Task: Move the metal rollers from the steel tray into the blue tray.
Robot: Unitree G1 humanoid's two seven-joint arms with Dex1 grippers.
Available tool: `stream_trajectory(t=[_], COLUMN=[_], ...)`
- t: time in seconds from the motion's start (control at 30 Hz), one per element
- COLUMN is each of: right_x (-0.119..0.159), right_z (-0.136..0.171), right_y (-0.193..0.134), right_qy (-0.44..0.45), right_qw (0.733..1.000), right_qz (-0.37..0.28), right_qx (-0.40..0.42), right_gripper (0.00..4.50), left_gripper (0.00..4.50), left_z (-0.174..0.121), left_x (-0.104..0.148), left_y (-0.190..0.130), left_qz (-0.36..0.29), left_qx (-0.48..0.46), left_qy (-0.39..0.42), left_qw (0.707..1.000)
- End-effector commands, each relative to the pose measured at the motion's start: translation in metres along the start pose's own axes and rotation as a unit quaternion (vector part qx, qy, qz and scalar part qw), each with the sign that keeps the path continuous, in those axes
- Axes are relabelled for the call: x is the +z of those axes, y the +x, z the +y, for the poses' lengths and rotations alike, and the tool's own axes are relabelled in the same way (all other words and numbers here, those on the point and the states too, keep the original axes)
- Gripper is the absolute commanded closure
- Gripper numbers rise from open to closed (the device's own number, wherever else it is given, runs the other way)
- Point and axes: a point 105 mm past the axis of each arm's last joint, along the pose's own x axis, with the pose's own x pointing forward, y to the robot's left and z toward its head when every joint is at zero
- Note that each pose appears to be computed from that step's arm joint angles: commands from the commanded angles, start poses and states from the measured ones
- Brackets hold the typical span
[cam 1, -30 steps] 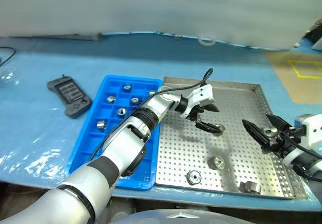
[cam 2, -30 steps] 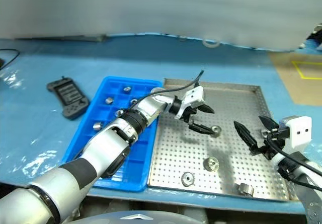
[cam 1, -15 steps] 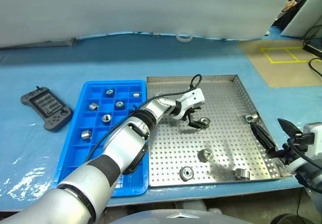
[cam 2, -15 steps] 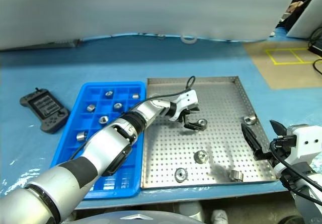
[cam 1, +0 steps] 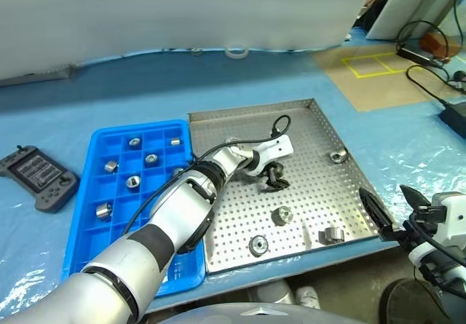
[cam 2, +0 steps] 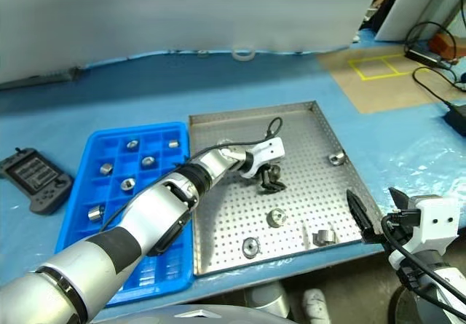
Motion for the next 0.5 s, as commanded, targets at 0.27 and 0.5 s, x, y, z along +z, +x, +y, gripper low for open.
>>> stream_trajectory(t=[0.27,0.5], right_x=[0.007,0.011], right_z=[0.009,0.010], right_y=[0.007,0.017], right_qy=[-0.006,-0.013], right_qw=[1.000,0.999], right_qz=[-0.022,-0.025], right_qx=[0.014,0.037], right_gripper=[0.00,0.00], left_gripper=[2.67,2.67], left_z=[-0.091,-0.057], left_x=[0.046,0.068], left_y=[0.058,0.038], left_qz=[-0.047,-0.100], left_qx=[-0.141,-0.103], left_qy=[0.035,-0.017], left_qw=[0.988,0.989])
